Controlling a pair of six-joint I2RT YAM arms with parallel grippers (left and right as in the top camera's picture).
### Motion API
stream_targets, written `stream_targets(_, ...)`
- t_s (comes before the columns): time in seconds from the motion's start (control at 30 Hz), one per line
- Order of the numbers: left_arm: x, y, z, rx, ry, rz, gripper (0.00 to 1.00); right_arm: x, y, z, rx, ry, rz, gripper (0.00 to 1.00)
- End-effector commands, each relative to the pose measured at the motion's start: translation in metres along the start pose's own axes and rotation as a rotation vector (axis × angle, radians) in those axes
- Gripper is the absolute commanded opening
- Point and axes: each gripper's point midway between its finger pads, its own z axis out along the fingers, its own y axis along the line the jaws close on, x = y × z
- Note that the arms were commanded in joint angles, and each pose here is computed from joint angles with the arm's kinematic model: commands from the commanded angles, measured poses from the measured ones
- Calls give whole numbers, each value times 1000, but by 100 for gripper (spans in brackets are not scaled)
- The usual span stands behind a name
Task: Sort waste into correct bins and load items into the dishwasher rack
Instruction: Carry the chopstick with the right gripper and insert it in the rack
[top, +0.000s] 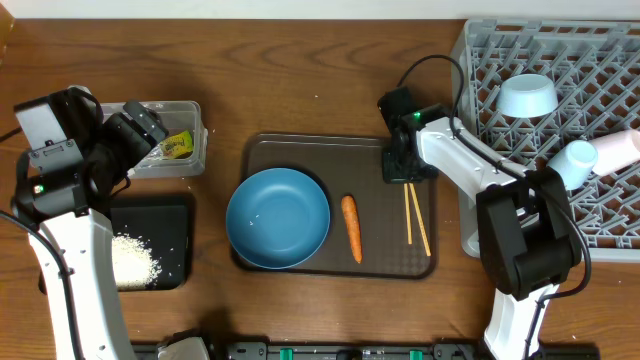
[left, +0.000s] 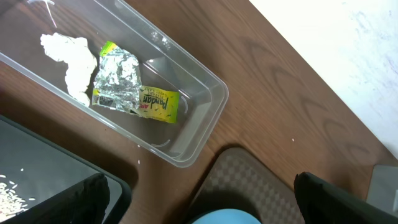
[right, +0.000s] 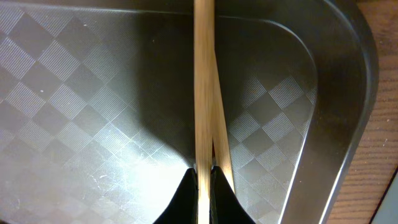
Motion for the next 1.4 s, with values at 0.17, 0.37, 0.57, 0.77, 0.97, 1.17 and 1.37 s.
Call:
stream_targets(0.17,1,2,2,2,9,3,98,-9,-4,-18,-8,-25,17,1)
stream_targets(0.37,1,2,2,2,9,3,98,-41,-6,-85,-47,-136,2,1)
stream_targets(0.57,1,2,2,2,9,3,98,-75,-43,-146,-66,-274,39,1)
stream_targets(0.77,1,2,2,2,9,3,98,-99,-95,-160,-57,-351,-66,1)
stream_targets(0.97,1,2,2,2,9,3,98,-117,-145,-163,-48,-411,-11,1)
stream_targets(1.17,1,2,2,2,9,3,98,-127,-167,-165,-55,-456,13,1)
stream_targets(1.37,1,2,2,2,9,3,98,-131,-157,-167,-119,-473,4,1)
